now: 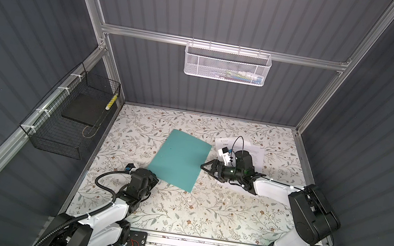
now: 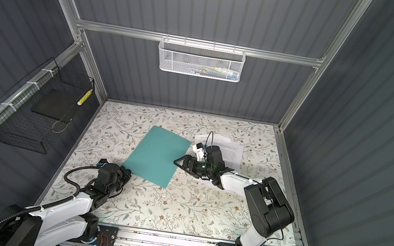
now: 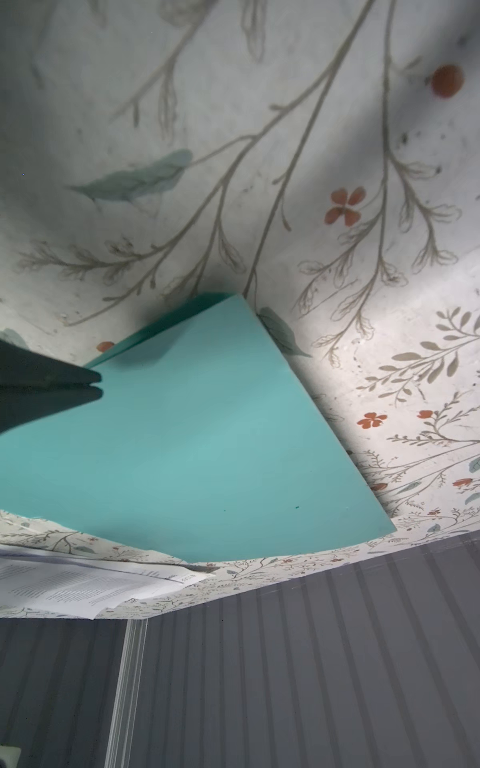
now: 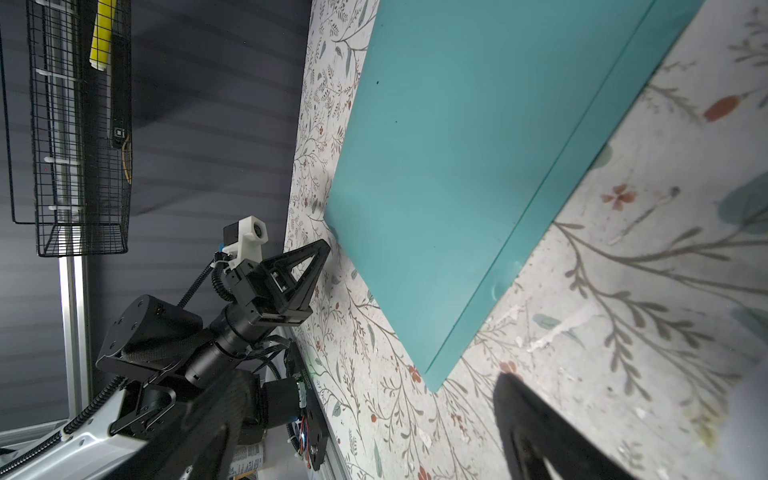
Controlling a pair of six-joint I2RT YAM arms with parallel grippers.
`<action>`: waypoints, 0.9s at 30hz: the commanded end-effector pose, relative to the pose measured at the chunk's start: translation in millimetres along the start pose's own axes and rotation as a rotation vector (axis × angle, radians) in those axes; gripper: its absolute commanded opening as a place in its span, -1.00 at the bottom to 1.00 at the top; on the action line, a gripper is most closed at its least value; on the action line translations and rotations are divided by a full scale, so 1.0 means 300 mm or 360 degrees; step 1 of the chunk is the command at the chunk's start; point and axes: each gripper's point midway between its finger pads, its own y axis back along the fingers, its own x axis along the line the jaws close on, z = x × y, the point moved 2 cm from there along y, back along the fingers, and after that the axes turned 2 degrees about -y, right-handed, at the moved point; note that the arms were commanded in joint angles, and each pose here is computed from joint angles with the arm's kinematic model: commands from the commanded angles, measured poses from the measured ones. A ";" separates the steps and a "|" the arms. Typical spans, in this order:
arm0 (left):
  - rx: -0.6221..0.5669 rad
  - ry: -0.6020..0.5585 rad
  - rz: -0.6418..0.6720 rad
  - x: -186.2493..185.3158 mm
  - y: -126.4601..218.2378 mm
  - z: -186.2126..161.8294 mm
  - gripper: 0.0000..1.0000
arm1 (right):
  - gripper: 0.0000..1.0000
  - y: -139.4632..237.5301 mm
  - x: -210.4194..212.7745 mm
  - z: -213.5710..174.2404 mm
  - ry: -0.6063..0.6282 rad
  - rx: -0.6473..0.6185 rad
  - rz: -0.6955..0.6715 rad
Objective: Put the files into the folder
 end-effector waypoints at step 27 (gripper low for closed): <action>0.0022 -0.0005 -0.0067 -0.041 -0.026 0.034 -0.21 | 0.85 -0.109 -0.012 0.215 0.0241 0.0035 -0.0366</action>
